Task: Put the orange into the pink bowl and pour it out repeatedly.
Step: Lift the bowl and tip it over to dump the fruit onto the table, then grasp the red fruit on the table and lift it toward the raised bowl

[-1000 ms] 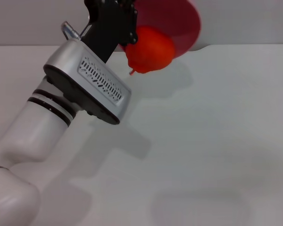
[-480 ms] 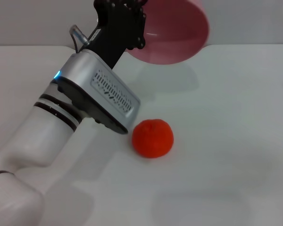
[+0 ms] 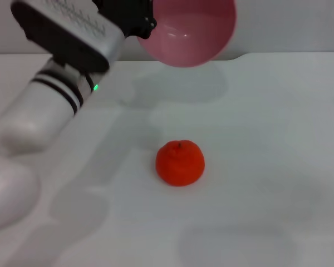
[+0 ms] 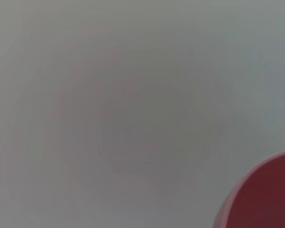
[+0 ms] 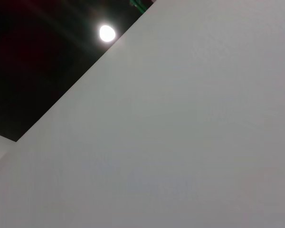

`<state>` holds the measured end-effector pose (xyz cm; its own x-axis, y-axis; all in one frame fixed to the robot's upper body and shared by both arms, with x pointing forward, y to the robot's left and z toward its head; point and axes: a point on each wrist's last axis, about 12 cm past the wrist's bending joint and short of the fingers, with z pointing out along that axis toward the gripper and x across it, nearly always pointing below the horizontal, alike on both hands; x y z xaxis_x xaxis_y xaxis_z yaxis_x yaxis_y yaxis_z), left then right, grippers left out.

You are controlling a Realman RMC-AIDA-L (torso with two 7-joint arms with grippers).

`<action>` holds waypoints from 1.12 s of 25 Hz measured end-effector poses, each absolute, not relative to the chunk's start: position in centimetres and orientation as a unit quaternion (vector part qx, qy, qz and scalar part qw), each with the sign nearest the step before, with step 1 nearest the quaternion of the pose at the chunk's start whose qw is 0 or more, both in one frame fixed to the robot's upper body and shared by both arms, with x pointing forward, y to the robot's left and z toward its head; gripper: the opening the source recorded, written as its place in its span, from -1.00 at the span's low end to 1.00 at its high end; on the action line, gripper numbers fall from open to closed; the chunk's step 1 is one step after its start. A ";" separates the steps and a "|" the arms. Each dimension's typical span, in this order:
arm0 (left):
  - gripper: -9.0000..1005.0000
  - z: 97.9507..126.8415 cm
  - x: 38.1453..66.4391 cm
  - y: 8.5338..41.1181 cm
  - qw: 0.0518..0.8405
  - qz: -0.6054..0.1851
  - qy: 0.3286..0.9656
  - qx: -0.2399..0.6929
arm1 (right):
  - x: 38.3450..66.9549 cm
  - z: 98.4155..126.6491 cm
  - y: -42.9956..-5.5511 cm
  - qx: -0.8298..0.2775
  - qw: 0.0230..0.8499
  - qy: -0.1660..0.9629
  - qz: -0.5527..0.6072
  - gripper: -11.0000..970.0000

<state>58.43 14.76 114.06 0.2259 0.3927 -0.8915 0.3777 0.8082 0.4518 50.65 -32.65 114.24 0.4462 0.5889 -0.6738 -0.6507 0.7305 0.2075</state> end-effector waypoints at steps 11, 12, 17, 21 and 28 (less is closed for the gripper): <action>-0.90 118.0 64.3 16.0 0.514 -0.086 0.800 0.298 | 51.5 114.0 -32.0 -0.040 0.838 0.391 0.379 -0.14; -0.90 118.1 64.5 16.2 0.501 -0.090 0.808 0.296 | 51.7 114.0 -31.9 -0.041 0.833 0.396 0.385 -0.14; -0.90 118.8 65.9 18.5 0.390 -0.121 0.860 0.306 | 53.2 113.9 -31.3 -0.075 0.778 0.460 0.421 -0.14; -0.90 119.0 65.9 19.2 0.371 -0.130 0.865 0.311 | 54.7 114.4 -30.6 -0.139 0.719 0.522 0.438 -0.14; -0.90 119.9 65.8 25.6 0.342 -0.125 0.893 0.264 | 57.0 115.6 -28.8 -0.264 0.568 0.660 0.414 -0.13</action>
<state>65.78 25.63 119.95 -0.6268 0.3857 -0.6770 0.5569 0.8295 -0.0431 57.03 -28.81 115.57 -0.2152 0.1218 -0.9689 -0.8191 0.5178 0.2470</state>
